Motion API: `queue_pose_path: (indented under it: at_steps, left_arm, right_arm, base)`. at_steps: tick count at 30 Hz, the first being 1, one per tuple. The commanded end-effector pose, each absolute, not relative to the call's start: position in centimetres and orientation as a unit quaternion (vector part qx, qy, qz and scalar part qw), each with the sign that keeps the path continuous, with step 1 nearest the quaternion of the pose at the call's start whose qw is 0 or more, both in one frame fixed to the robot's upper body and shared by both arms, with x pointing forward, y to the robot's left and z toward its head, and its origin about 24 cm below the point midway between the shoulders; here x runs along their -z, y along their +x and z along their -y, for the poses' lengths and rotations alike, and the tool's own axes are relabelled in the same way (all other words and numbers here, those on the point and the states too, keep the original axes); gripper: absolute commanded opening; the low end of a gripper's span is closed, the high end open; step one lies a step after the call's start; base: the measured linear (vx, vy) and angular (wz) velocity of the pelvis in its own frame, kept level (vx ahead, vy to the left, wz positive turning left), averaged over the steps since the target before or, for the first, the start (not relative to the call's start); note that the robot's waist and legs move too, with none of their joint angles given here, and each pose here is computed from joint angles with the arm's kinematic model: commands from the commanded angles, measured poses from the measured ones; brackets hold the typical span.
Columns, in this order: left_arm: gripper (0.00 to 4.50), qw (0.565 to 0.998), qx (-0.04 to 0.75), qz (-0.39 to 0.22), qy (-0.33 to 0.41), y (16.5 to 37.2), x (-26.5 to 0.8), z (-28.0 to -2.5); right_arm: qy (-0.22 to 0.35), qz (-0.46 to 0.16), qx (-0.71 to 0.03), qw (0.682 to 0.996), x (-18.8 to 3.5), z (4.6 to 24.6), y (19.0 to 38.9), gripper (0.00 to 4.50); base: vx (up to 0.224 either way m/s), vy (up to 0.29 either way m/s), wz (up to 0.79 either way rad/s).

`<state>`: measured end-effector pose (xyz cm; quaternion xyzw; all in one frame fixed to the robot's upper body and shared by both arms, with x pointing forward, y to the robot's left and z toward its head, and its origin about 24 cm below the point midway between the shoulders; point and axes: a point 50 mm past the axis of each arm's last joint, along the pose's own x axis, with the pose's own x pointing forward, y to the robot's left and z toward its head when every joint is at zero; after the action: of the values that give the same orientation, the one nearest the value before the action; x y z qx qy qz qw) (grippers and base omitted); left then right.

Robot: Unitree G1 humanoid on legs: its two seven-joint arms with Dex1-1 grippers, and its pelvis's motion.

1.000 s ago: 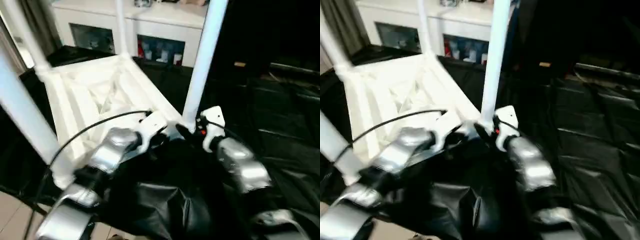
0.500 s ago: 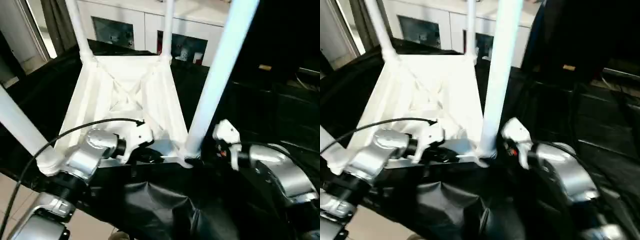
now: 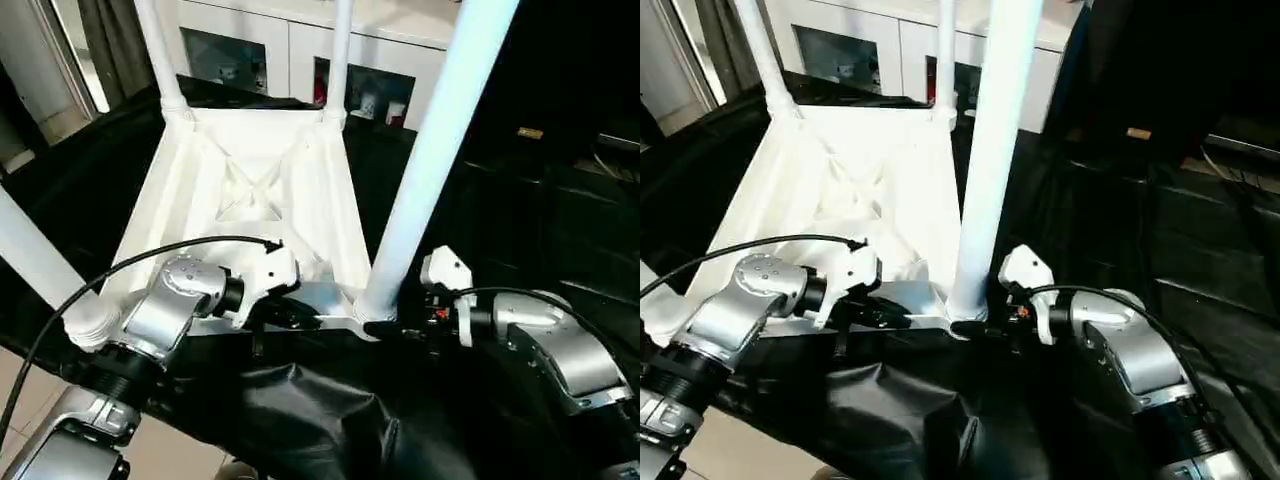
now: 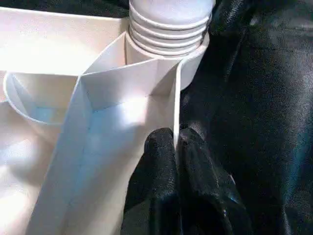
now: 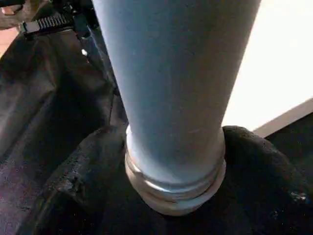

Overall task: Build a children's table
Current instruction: Rotate leg to tighten

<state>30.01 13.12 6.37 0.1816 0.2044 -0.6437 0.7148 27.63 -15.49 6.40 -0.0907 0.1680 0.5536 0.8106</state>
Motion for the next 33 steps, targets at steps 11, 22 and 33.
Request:
queue_pose_path:
  at_steps: [11,22,33]
  left_arm:
    - [0.00,0.710,0.661,-0.178,0.164,29.7,-7.0,-12.4]
    - [0.00,0.841,0.482,-0.193,0.153,33.4,-5.9,-10.3]
    - [0.00,0.859,0.441,-0.203,0.165,34.2,-5.0,-6.4]
  right_arm:
    - [-0.086,-0.170,-0.566,0.802,-5.8,14.5,27.2,2.68]
    - [-0.020,-0.177,-0.277,0.944,-2.9,13.5,30.9,2.65]
    - [0.004,-0.137,-0.227,0.964,-3.2,9.1,32.0,3.34]
  base:
    - [0.000,0.000,0.00]
    - [-0.014,-0.001,-0.02]
    - [0.000,0.000,0.00]
